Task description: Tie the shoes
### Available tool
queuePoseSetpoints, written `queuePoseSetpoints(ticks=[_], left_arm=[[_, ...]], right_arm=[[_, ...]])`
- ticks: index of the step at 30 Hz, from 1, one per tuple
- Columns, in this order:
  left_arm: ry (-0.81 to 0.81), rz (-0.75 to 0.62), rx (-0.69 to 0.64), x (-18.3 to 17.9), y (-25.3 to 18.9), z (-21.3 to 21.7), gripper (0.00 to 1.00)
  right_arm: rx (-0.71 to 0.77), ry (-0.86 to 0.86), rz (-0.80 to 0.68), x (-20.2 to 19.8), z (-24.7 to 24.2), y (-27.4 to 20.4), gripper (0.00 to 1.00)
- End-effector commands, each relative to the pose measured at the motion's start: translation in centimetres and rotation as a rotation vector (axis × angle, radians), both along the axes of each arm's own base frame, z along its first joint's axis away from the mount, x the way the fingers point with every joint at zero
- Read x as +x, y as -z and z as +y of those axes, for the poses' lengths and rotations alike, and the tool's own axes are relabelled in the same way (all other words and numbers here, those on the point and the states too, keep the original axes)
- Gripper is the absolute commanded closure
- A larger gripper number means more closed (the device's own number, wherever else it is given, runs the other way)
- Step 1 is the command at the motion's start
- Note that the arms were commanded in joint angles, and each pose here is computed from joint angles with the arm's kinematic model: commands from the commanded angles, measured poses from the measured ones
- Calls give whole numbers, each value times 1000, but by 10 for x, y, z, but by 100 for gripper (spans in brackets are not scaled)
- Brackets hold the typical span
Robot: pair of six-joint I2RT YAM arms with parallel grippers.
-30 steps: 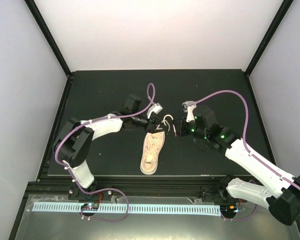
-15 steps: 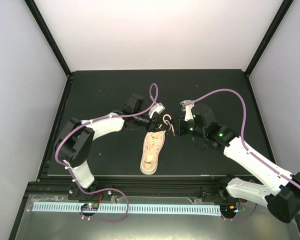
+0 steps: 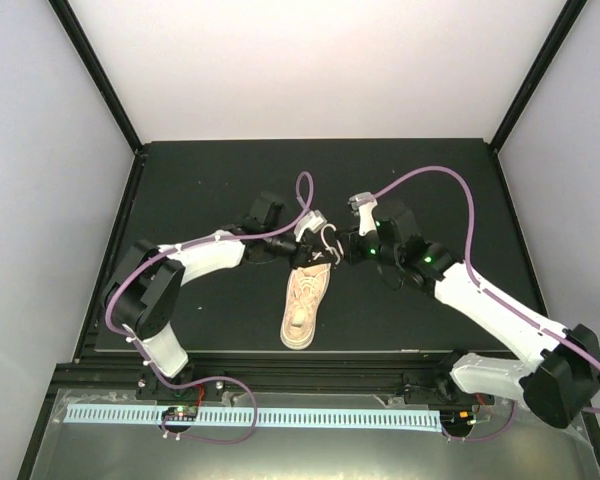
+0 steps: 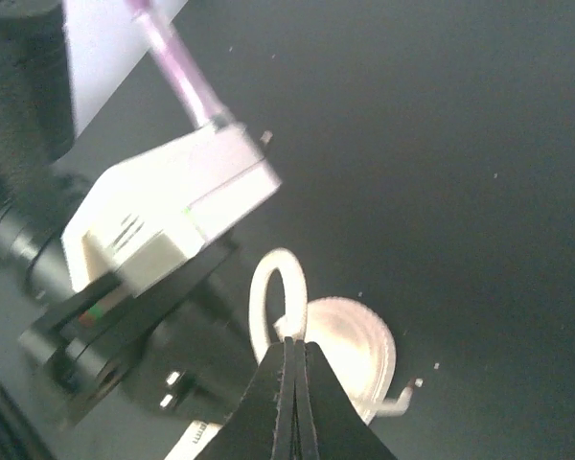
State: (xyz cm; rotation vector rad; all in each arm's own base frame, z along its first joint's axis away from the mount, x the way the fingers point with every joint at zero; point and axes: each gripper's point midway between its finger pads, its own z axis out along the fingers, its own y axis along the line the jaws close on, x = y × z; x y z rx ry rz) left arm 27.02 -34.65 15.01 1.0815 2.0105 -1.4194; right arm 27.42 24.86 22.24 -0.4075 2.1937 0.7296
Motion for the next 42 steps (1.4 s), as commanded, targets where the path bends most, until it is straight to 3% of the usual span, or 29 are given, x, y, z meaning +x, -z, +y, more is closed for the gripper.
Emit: queuePoseSetpoints(ticks=[1, 6, 8, 9, 13, 15, 19, 24, 28, 42], left_arm=[[50, -64, -73, -17, -22, 2, 98], [25, -55, -69, -20, -21, 6, 98], [8, -47, -72, -19, -22, 7, 98], [-5, -37, -67, -18, -20, 8, 98], [-30, -14, -48, -16, -16, 9, 98], [-40, -3, -40, -16, -14, 10, 98], [-44, 8, -43, -15, -14, 10, 98], [-30, 8, -46, -18, -14, 10, 98], [-11, 4, -45, -21, -13, 11, 98], [10, -12, -49, -24, -16, 11, 98]], right_arm=[[-31, -26, -151, 35, 10, -12, 98], [-17, -76, -101, 59, 21, 19, 98], [2, -109, -57, 64, 25, 30, 84], [6, -117, -37, 66, 25, 34, 69], [15, -111, -12, 65, 15, 39, 36], [25, -99, -19, 63, 4, 37, 26], [72, -164, -45, 47, -4, 32, 20], [222, -440, -46, 5, 22, 21, 20], [290, -559, -22, -13, 32, 18, 26], [287, -587, 56, -15, 35, 39, 78]])
